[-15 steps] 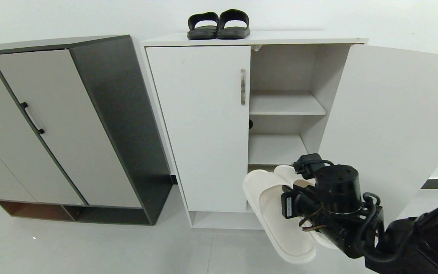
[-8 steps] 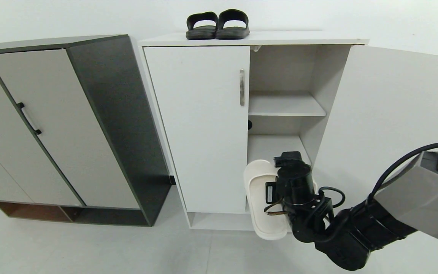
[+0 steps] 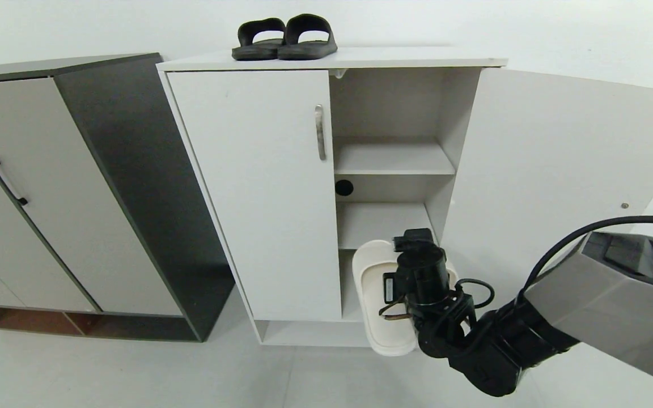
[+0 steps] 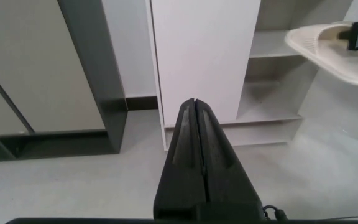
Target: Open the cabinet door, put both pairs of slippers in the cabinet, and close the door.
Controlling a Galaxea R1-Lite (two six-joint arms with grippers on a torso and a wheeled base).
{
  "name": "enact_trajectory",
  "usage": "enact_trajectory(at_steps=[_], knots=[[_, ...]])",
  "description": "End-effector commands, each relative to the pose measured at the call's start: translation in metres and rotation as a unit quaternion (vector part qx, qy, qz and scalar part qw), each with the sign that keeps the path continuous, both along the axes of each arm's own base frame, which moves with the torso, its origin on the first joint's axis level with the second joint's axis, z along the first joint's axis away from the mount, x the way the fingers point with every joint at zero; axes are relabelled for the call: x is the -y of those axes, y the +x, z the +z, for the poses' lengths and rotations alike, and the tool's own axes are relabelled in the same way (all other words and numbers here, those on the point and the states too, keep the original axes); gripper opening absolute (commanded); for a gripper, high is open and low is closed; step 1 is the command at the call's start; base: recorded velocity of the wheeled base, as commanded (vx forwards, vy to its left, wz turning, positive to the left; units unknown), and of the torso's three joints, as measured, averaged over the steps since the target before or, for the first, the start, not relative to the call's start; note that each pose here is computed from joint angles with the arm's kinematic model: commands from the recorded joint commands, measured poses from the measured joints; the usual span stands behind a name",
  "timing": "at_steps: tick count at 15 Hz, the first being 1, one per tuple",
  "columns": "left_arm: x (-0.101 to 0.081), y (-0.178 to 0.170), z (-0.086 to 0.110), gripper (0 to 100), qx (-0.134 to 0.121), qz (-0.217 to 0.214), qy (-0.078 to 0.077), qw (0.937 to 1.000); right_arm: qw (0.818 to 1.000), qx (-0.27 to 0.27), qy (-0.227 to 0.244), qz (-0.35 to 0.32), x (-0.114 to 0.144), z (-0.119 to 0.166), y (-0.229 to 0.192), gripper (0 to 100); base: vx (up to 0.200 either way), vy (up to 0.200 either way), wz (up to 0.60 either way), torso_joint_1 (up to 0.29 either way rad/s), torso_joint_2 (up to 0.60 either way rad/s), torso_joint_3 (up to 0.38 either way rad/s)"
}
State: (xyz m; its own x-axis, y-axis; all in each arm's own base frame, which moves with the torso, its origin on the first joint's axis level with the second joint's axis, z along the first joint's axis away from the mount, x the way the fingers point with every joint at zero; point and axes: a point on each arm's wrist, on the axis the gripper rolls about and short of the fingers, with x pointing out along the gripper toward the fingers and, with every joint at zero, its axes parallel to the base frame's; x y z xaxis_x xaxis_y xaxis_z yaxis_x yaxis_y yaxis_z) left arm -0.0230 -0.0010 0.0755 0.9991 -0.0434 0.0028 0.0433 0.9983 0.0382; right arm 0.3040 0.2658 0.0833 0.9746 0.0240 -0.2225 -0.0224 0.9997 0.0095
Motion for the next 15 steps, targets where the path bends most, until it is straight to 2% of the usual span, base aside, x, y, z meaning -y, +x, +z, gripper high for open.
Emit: enact_trajectory(at_steps=[1, 3, 12, 15], knots=[[0.0, 0.0, 0.0, 0, -0.001, 0.0, 0.0, 1.0, 1.0, -0.002, -0.001, 0.003, -0.005, -0.008, 0.007, 0, 0.0, 0.0, 0.0, 0.0, 0.0, 0.0], [0.0, 0.0, 0.0, 0, -0.001, 0.001, 0.0, 1.0, 1.0, -0.005, 0.002, 0.024, -0.009, -0.008, 0.003, 0, 0.0, 0.0, 0.0, 0.0, 0.0, 0.0], [0.0, 0.0, 0.0, 0, -0.001, 0.001, -0.002, 1.0, 1.0, -0.009, -0.003, 0.021, -0.015, -0.018, 0.007, 0, 0.0, 0.0, 0.0, 0.0, 0.0, 0.0], [0.0, 0.0, 0.0, 0, -0.001, 0.001, -0.002, 1.0, 1.0, -0.009, -0.003, 0.022, -0.016, -0.02, 0.009, 0, 0.0, 0.0, 0.0, 0.002, 0.0, -0.141]])
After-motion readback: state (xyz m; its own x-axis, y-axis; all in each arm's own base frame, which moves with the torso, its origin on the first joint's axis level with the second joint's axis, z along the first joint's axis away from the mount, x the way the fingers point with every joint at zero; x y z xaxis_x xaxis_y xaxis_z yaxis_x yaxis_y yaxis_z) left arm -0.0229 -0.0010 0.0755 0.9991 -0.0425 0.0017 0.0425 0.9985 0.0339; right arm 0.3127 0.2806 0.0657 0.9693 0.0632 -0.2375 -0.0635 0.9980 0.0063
